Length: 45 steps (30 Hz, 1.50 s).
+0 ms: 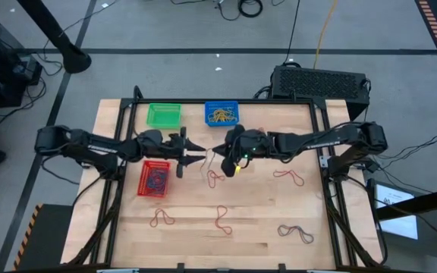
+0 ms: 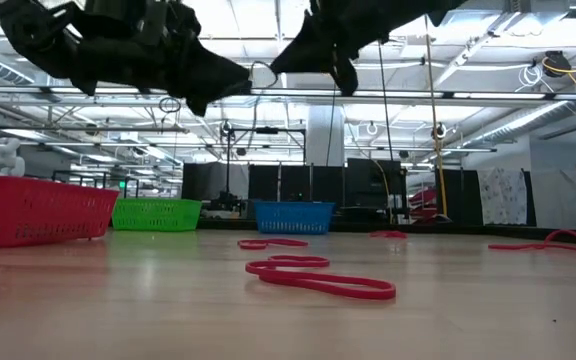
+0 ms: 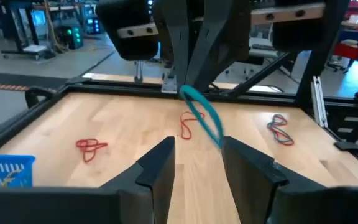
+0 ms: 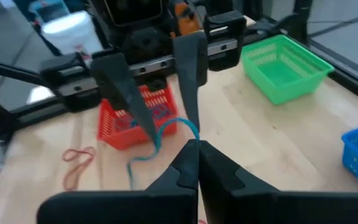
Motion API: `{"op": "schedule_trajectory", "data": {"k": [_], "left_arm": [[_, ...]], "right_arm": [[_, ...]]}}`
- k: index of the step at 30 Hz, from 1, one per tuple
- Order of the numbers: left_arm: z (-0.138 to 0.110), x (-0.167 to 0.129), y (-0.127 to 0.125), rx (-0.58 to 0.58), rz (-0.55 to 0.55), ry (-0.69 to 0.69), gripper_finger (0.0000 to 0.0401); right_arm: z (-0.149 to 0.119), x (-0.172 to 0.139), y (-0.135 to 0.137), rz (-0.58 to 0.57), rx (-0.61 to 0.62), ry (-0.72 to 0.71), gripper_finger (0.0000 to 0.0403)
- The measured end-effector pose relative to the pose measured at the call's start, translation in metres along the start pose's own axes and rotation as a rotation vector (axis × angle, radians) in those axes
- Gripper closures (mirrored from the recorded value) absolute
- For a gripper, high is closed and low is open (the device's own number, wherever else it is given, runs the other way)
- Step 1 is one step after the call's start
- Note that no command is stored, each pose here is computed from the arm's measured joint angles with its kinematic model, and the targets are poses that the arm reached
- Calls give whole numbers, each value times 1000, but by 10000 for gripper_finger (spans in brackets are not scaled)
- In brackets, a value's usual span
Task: Sort rubber bands into baskets
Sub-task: Put the blue rubber band into the red bin
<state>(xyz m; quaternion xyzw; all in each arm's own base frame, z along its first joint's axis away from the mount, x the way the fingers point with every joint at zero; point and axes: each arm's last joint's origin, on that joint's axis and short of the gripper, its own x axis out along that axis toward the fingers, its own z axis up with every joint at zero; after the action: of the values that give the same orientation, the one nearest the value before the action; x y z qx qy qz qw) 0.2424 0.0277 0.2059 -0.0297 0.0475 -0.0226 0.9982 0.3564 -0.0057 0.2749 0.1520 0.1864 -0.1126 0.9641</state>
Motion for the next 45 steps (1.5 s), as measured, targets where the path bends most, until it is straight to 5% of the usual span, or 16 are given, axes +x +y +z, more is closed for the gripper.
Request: {"op": "schedule_trajectory", "data": {"k": [11, 27, 37, 45], "left_arm": [[-23, 23, 4, -40, -57, 89, 223], [-18, 24, 5, 0, -48, 25, 225], [-17, 24, 5, 2, -46, 19, 274], [-17, 24, 5, 48, -44, 13, 391]], "right_arm": [[-7, 7, 0, -29, 1, 20, 402], [-8, 7, 0, -31, 0, 27, 403], [-8, 7, 0, -31, 0, 28, 403], [-8, 7, 0, -27, -1, 37, 403]]}}
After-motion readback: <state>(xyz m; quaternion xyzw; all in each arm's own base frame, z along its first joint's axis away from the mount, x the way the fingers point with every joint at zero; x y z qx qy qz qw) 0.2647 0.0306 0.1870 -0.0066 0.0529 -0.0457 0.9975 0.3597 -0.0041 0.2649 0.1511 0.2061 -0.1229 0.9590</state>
